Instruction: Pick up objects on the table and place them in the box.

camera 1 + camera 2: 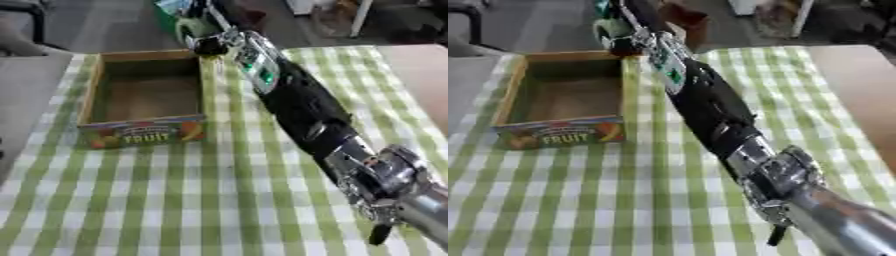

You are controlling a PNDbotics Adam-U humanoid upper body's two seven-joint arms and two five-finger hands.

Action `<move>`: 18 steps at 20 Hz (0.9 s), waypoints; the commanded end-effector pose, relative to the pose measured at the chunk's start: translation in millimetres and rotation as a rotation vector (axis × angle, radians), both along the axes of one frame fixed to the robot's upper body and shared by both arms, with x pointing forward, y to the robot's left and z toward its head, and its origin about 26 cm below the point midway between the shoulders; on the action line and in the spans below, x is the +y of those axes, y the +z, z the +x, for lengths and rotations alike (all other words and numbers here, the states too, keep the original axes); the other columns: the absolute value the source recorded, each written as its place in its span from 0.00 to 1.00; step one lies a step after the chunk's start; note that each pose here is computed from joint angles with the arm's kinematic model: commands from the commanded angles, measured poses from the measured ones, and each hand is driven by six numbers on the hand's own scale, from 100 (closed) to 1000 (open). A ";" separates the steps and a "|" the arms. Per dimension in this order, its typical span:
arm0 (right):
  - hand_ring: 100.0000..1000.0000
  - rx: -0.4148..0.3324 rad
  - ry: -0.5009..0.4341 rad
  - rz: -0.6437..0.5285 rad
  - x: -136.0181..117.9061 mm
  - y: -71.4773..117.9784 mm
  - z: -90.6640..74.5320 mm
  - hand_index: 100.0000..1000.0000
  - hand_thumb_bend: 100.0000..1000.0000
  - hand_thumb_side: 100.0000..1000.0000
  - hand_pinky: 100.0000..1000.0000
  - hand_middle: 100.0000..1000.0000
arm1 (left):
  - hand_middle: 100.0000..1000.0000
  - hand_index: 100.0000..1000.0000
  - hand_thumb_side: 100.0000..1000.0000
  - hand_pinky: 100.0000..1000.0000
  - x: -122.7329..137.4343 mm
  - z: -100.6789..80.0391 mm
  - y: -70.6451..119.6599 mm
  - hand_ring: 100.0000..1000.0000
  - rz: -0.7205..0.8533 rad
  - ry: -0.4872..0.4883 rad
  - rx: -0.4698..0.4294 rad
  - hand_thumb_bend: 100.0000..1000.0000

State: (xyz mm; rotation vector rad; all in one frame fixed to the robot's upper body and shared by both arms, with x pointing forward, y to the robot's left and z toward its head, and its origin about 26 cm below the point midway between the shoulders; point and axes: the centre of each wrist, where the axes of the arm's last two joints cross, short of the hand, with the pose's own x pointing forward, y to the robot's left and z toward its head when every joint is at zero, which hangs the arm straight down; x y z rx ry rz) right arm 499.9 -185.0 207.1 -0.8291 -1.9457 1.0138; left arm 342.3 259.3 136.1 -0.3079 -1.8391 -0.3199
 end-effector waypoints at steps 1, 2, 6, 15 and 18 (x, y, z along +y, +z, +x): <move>0.08 0.002 0.030 -0.018 13.0 -0.6 0.1 0.34 0.00 0.12 0.16 0.17 | 0.70 0.65 0.17 0.76 -1.3 0.3 10.5 0.75 -0.001 -0.017 -0.036 0.12; 0.09 0.016 0.038 -0.017 15.9 -5.5 0.0 0.35 0.00 0.12 0.18 0.18 | 0.70 0.65 0.17 0.76 -1.6 0.3 10.4 0.75 -0.003 -0.018 -0.036 0.12; 0.21 0.076 0.043 -0.051 20.8 -26.5 -0.2 0.46 0.00 0.11 0.32 0.26 | 0.70 0.65 0.17 0.76 -2.8 0.5 9.9 0.75 -0.006 -0.022 -0.035 0.12; 0.87 0.176 0.055 -0.138 16.6 -37.8 0.4 0.90 0.00 0.36 0.86 0.87 | 0.70 0.65 0.17 0.76 -2.1 0.6 9.8 0.74 -0.006 -0.017 -0.034 0.13; 0.88 0.177 0.064 -0.124 14.0 -30.0 0.5 0.92 0.00 0.45 0.89 0.90 | 0.70 0.65 0.18 0.76 -1.6 0.6 10.0 0.74 -0.006 -0.015 -0.034 0.13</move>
